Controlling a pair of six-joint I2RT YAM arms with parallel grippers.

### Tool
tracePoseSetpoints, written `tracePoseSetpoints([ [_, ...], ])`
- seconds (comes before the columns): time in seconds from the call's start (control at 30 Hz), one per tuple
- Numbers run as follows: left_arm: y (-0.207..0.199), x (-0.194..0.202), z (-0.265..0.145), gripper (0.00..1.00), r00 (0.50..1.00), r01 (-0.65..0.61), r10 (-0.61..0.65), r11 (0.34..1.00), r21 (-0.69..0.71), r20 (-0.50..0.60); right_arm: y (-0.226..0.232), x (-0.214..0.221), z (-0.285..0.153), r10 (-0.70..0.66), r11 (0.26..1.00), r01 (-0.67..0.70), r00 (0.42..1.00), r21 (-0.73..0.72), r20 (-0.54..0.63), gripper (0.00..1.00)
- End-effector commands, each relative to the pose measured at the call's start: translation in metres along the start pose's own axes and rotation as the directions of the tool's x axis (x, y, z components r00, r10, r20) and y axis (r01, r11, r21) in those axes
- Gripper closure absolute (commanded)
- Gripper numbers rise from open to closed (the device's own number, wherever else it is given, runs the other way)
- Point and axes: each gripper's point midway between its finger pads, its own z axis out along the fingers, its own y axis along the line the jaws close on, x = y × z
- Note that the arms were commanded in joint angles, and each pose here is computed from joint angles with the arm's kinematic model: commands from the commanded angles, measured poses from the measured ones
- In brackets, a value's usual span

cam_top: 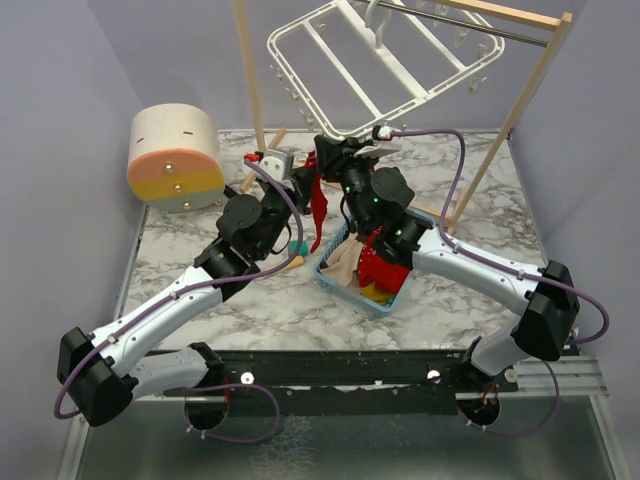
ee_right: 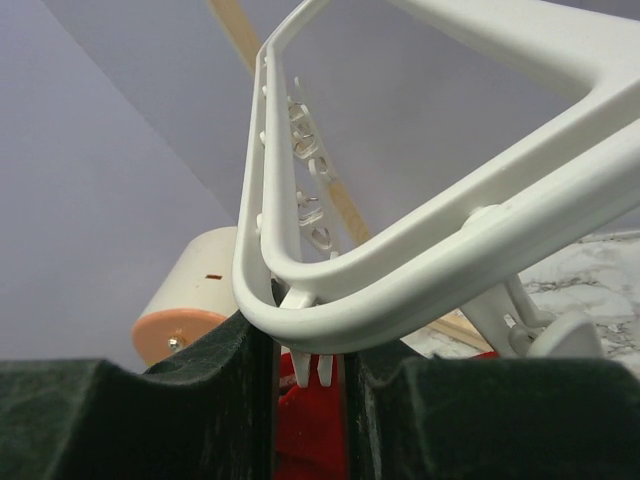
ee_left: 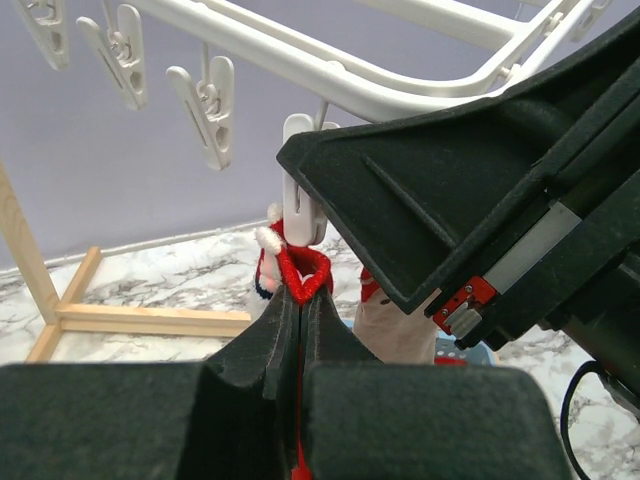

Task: Clip the socks to the hanger
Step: Clamp the sock onto the hanger.

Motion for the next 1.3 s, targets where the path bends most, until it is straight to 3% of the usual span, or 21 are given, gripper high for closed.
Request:
tracePoseSetpoints([
  [0.0, -0.006, -0.012, 0.003, 1.0, 1.0, 0.016, -0.017, 0.999, 0.03, 0.025, -0.004, -0.001, 0.005, 0.008, 0.999, -0.008, 1.0, 0.039, 0.0, 0.99],
  [0.63, 0.003, 0.017, 0.006, 1.0, 0.998, -0.062, 0.062, 0.998, 0.003, -0.024, -0.014, 0.007, 0.003, -0.057, 0.995, 0.061, 0.997, 0.078, -0.049, 0.99],
  [1.27, 0.005, 0.02, 0.007, 1.0, 0.996, -0.091, 0.091, 0.996, 0.001, -0.022, -0.022, 0.019, 0.004, -0.133, 0.983, 0.145, 0.985, 0.11, -0.113, 0.99],
])
